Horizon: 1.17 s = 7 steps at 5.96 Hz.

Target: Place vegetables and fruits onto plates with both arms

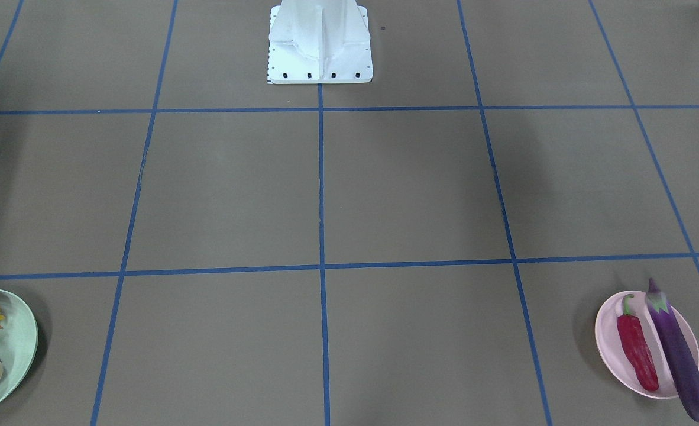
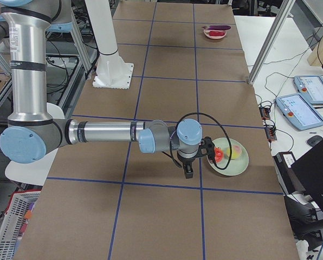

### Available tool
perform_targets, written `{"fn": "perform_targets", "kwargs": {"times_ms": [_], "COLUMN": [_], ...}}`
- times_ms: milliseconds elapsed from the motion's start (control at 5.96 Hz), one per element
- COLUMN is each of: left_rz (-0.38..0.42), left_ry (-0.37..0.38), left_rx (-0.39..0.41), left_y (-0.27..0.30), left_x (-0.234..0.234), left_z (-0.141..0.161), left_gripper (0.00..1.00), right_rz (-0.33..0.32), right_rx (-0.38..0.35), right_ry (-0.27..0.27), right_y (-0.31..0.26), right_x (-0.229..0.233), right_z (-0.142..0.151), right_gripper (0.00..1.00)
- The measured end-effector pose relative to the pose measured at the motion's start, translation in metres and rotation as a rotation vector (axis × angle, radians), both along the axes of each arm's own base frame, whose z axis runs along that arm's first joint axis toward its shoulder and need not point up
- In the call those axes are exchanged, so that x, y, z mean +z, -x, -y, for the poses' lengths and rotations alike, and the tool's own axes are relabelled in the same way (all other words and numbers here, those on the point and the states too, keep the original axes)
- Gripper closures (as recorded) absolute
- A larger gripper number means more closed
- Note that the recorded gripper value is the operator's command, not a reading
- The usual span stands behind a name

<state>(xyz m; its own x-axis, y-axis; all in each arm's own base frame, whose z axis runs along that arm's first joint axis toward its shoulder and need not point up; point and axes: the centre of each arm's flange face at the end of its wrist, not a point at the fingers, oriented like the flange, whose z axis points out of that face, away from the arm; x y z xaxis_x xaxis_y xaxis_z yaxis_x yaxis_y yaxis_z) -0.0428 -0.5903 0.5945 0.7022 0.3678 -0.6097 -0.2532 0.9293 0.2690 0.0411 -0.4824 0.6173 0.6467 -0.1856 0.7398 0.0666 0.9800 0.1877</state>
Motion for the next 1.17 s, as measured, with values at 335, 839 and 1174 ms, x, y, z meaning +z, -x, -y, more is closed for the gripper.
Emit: {"fn": "perform_targets", "kwargs": {"times_ms": [335,839,1174], "left_rz": [-0.012,-0.013,-0.017], "left_ry": [0.022,0.037,0.081], "left_rx": [-0.037,-0.084,-0.123], "left_y": [0.036,0.039,0.035], "left_x": [0.029,0.02,0.021], "left_z": [-0.041,-0.091,-0.101], "left_gripper": [0.0,0.0,0.0], "right_rz": [-0.04,-0.065,-0.06], "right_rx": [0.013,0.019,0.019], "right_ry": [0.01,0.043,0.065], "right_y": [-0.005,-0.008,-0.008], "right_x": [0.006,0.02,0.028], "right_z": [-0.013,-0.023,-0.035], "right_gripper": [0.0,0.0,0.0]}}
